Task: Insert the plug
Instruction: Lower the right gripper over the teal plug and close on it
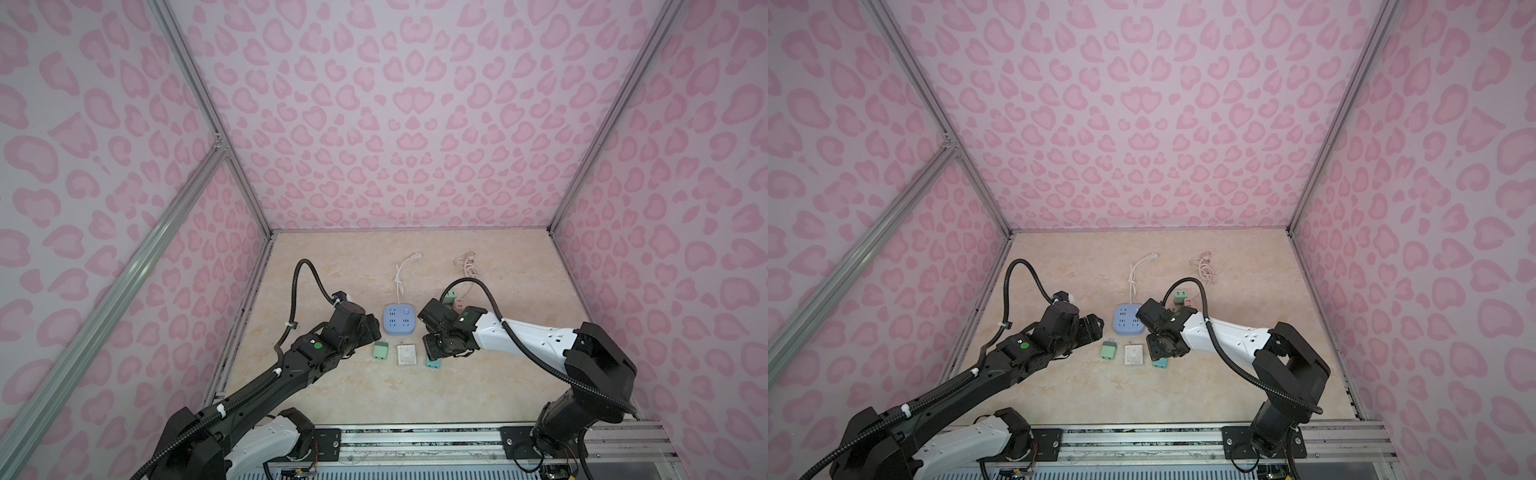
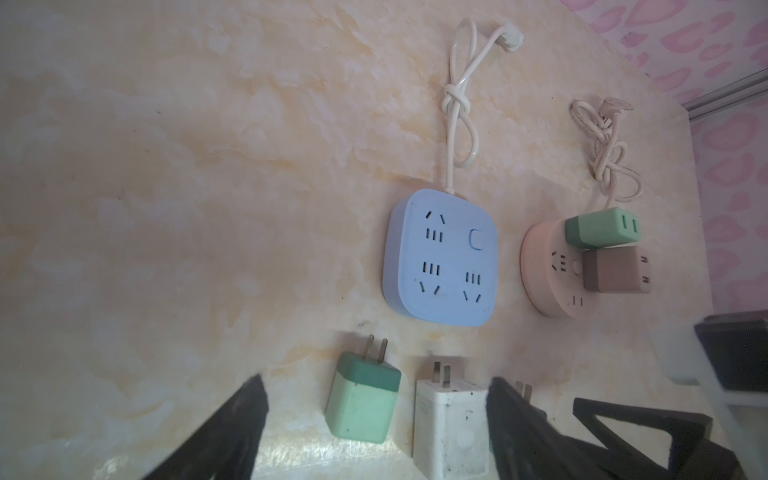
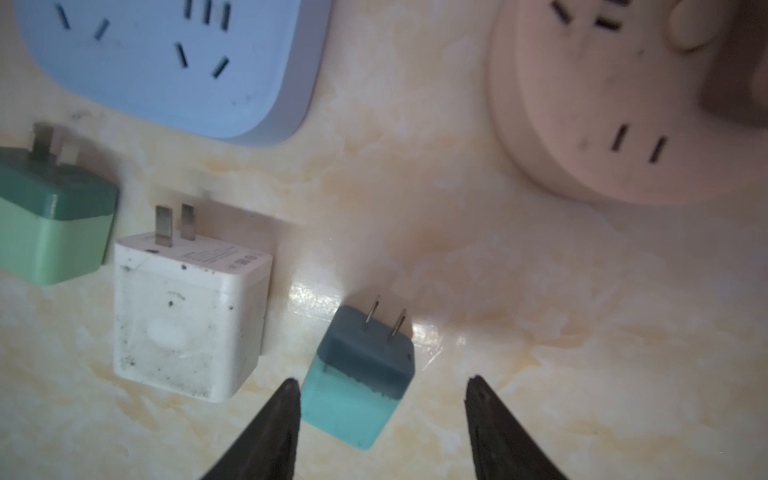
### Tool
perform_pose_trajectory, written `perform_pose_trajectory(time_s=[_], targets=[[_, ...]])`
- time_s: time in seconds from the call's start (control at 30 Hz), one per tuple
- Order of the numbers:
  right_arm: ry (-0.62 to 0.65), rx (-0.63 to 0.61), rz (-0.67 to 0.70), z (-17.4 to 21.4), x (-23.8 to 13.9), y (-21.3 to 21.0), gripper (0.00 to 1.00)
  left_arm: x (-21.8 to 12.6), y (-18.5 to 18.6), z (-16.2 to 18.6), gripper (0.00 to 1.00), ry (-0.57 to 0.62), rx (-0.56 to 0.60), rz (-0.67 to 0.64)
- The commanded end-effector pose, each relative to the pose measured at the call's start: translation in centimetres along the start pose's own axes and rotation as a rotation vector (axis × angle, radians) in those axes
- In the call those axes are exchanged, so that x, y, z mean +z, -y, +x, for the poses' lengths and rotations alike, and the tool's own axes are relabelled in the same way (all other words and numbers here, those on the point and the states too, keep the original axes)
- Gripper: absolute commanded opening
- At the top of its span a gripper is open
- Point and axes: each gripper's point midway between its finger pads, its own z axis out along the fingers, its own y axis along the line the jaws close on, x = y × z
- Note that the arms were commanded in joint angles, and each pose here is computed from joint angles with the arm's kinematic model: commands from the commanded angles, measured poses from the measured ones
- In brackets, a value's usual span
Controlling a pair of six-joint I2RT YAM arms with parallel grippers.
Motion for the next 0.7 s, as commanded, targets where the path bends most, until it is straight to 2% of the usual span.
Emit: perform_pose_trajectory(time_s=[0.0,0.5,0.67], targets=[[-0.034,-0.007,-0.014,0.7,0.5,-0.8,0.62,-0.1,0.8,-0.8,0.85,0.025,0.002,0.027],[-0.093,-0.027,0.101,2.4,1.5,1.1,0.59,-0.4,0.5,-0.7,0.85,0.035,-0.009,0.023],[-0.09,-0.038,0.083,2.4,1.7,0.8,0.55,-0.2,0.6,-0.6,0.85,0.028,-0.009,0.025]])
